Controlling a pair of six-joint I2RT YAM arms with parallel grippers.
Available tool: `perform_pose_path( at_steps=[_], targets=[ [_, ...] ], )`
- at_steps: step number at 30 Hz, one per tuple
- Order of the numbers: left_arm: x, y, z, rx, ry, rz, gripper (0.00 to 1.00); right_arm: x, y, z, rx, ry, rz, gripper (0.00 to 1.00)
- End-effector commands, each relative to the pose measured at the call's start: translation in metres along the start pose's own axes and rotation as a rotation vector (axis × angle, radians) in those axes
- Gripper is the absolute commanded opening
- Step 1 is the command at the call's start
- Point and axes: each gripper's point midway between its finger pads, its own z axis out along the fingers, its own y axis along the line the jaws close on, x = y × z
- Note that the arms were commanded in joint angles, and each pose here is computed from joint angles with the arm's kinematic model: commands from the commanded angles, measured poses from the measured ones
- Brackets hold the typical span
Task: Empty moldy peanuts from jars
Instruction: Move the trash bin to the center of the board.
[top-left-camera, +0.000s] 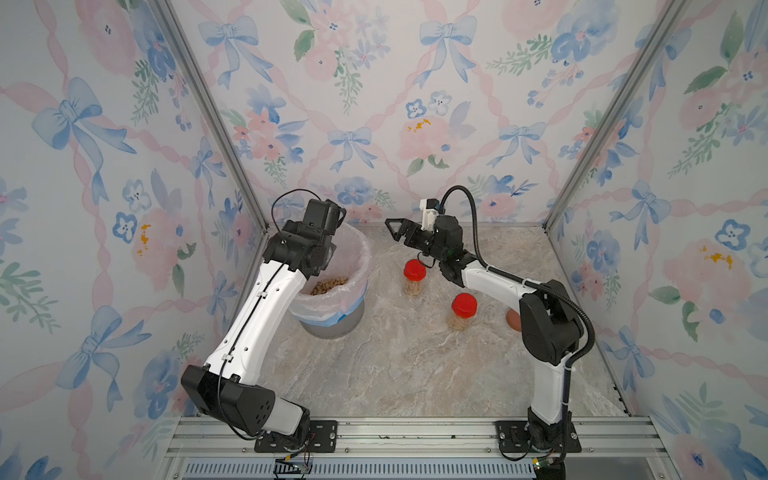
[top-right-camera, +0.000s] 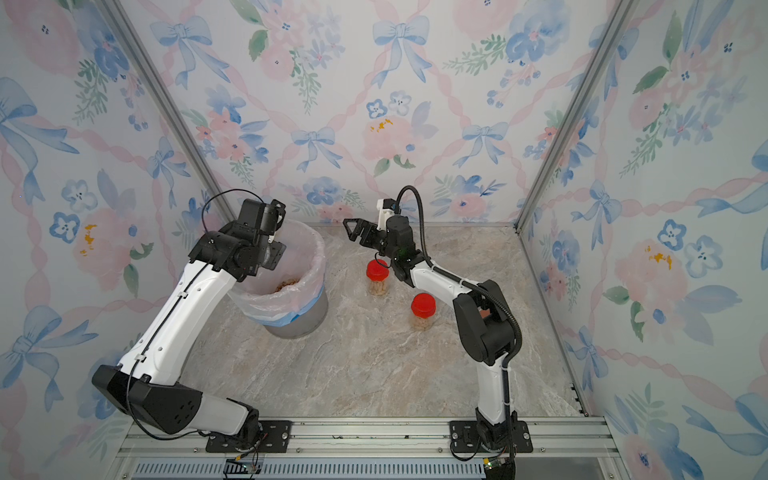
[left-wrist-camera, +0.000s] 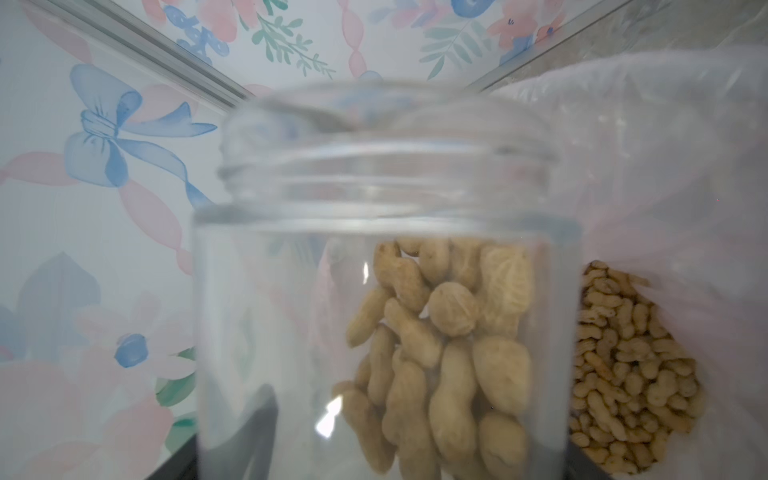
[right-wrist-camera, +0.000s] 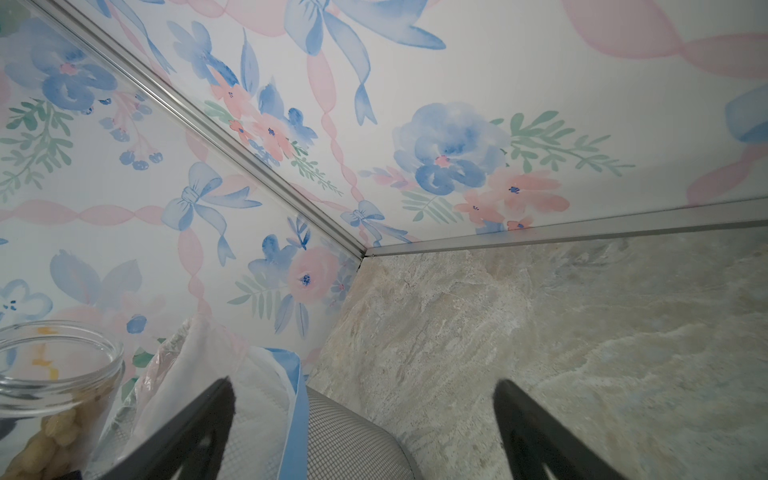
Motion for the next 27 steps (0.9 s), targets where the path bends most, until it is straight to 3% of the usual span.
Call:
perform_pose_path(
  at_steps=[1,17,20,27],
  targets=[
    [-0.026,0.002,-0.013,0.073,-0.104,-0.192,0.25,-0.010,0.005,-0.004,-0.005,-0.028,-0.021,0.99],
    [-0.028,0.002,-0.049,0.235,-0.176,-0.443,0.26,-0.024,0.031,-0.018,-0.103,0.012,-0.009,0.99],
    [-0.031,-0.005,-0.055,0.326,-0.176,-0.498,0.20,-0.026,0.036,-0.021,-0.113,0.019,-0.028,0.99],
    [-0.045,-0.014,-0.078,0.473,-0.228,-0.598,0.19,-0.023,0.031,-0.022,-0.113,0.021,-0.019,0.99]
  ],
)
